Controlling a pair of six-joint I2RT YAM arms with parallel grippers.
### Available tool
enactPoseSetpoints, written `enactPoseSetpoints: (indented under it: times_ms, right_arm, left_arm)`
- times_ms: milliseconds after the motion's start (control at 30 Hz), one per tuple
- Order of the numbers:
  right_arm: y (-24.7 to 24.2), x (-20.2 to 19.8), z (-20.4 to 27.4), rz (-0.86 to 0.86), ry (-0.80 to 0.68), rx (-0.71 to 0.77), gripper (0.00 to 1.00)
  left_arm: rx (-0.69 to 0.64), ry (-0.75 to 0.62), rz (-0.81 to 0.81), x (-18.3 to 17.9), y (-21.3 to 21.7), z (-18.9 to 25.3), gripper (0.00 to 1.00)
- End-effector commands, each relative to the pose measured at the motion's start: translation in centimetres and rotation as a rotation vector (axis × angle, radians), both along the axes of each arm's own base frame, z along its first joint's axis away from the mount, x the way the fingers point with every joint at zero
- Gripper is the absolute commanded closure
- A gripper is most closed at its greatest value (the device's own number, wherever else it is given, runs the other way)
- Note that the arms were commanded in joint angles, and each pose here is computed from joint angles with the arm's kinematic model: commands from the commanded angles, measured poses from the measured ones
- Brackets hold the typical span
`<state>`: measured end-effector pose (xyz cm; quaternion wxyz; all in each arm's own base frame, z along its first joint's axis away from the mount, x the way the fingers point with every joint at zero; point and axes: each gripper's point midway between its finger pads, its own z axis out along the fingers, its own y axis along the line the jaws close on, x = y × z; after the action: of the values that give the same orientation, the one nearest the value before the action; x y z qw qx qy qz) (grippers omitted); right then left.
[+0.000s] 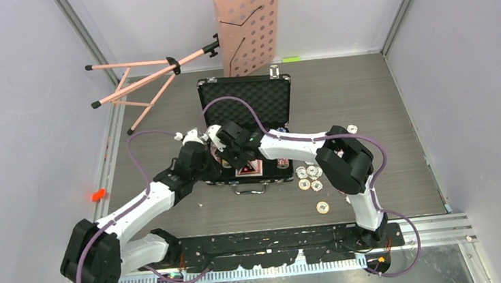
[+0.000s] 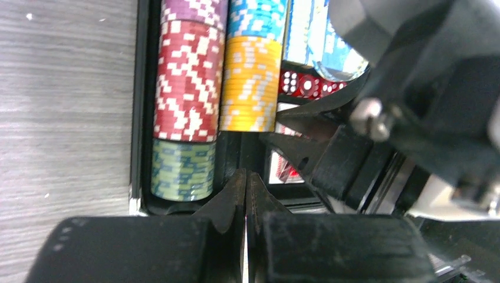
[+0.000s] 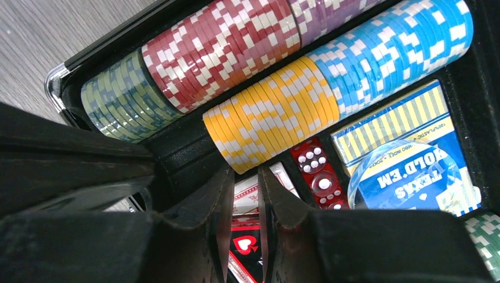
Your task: Pack up texas hold em set
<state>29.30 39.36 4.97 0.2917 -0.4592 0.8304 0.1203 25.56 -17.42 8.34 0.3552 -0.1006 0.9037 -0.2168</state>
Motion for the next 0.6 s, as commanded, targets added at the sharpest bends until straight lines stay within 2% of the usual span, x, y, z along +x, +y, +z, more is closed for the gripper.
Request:
enactPoseSetpoints:
  times_ms: [0,167,233,333,567]
  right_arm:
    - [-0.2,3.6,6.2,-0.091,-0.135,0.136,0.74]
    - [-0.2,3.4,6.5,-0.089,-0.123,0.156,0.74]
    - [-0.3,3.2,6.8,-0.084,-0.111,0.177,0.71]
    - [-0.5,2.8,7.2,-0.08,-0.084,0.224,0.6]
    - [-1.1,2.4,8.3,-0.08,-0.076,0.262,0.58]
  left_arm:
    - [-0.05,0.009,-0.052,0.7,-2.0,0.1,1.0]
    - [-0.052,0.037,-0.066,1.0,-2.7,-0.8,1.0]
    - [-0.049,0.043,-0.065,1.0,-2.7,-1.1,1.0]
    - [-0.041,0.051,-0.063,1.0,-2.6,-1.5,1.0]
    - [-0.023,0.067,-0.065,0.8,-2.4,-2.2,1.0]
